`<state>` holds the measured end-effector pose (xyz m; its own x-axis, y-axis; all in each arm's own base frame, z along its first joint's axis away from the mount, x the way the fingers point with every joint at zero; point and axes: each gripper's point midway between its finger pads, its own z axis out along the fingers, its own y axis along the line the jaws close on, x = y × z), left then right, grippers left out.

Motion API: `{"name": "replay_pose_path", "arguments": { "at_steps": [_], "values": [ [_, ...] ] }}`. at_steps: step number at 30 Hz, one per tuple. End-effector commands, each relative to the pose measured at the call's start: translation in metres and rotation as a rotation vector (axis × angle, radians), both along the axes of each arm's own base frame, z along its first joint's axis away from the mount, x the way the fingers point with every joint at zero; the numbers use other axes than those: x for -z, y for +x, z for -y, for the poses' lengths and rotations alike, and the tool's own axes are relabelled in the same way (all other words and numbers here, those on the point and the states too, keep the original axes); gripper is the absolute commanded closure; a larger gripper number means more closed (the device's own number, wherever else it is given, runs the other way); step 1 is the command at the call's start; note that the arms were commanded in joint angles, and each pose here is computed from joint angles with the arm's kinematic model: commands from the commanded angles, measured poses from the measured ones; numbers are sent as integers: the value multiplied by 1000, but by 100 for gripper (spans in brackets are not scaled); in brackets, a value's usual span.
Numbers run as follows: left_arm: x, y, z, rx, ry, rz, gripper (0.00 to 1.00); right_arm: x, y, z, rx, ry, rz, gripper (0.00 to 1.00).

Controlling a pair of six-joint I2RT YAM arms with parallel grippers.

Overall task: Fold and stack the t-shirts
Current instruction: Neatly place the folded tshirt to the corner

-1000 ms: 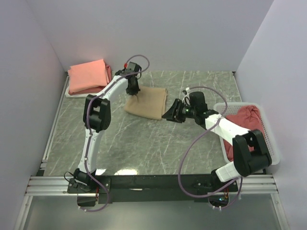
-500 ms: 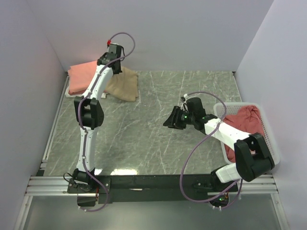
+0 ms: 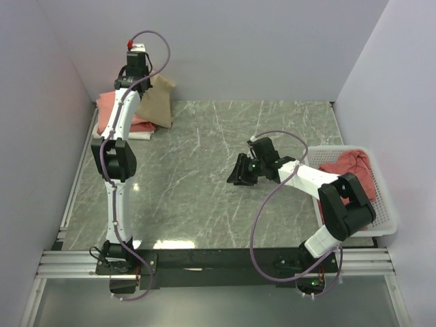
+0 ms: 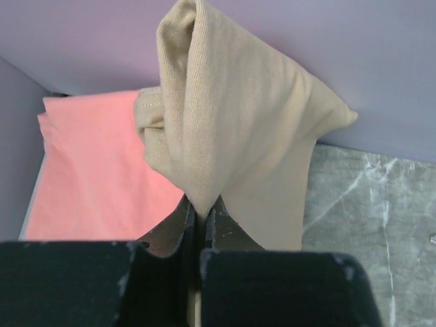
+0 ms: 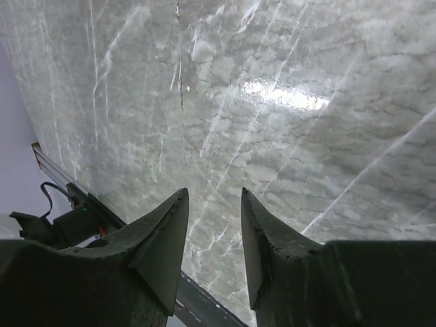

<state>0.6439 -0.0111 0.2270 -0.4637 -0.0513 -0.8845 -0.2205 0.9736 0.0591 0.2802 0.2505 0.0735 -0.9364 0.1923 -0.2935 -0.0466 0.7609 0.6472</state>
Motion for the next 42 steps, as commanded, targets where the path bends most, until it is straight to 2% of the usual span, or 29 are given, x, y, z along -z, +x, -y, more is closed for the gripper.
{"name": "replay_pose_path", "arguments": {
  "at_steps": [1,9,10,18,24,27,29,30,31,32,33,36,38,39,42],
  "values": [
    [-113,-1,-8,32,-15,265,100,-12,13,-10,0,-7,31,56],
    [-140,-6,-34,49,-57,325,100,-16,18,-23,-6,-22,27,57],
    [-144,-8,-48,33,-59,333,100,-16,19,-24,-7,-27,28,57],
    [-143,-13,-79,27,-105,332,100,-14,19,-29,-7,-48,17,57],
    [-114,-6,-101,21,-147,297,100,-9,16,-33,-17,-63,2,58],
    [-85,0,-114,-6,-147,254,100,-6,14,-37,-24,-73,-4,58],
    [-69,3,-121,-29,-154,234,91,-4,14,-39,-28,-81,-9,58],
    [-58,5,-128,-50,-156,223,81,-4,14,-40,-32,-84,-8,58],
    [-52,5,-138,-89,-173,220,62,-6,15,-41,-34,-85,-4,58],
    [-50,4,-146,-120,-180,218,54,-6,15,-40,-32,-92,-2,58],
    [-50,0,-163,-184,-201,224,37,-8,14,-42,-37,-96,10,58],
    [-66,-15,-190,-289,-242,269,24,-13,15,-36,-18,-115,41,56],
    [-97,-22,-188,-285,-298,353,20,-14,17,-30,2,-127,63,54],
    [-91,-24,-184,-274,-320,345,18,-17,17,-27,15,-134,83,54],
    [-112,-29,-172,-258,-406,401,11,-28,18,-24,33,-120,123,52]
  ]
}}
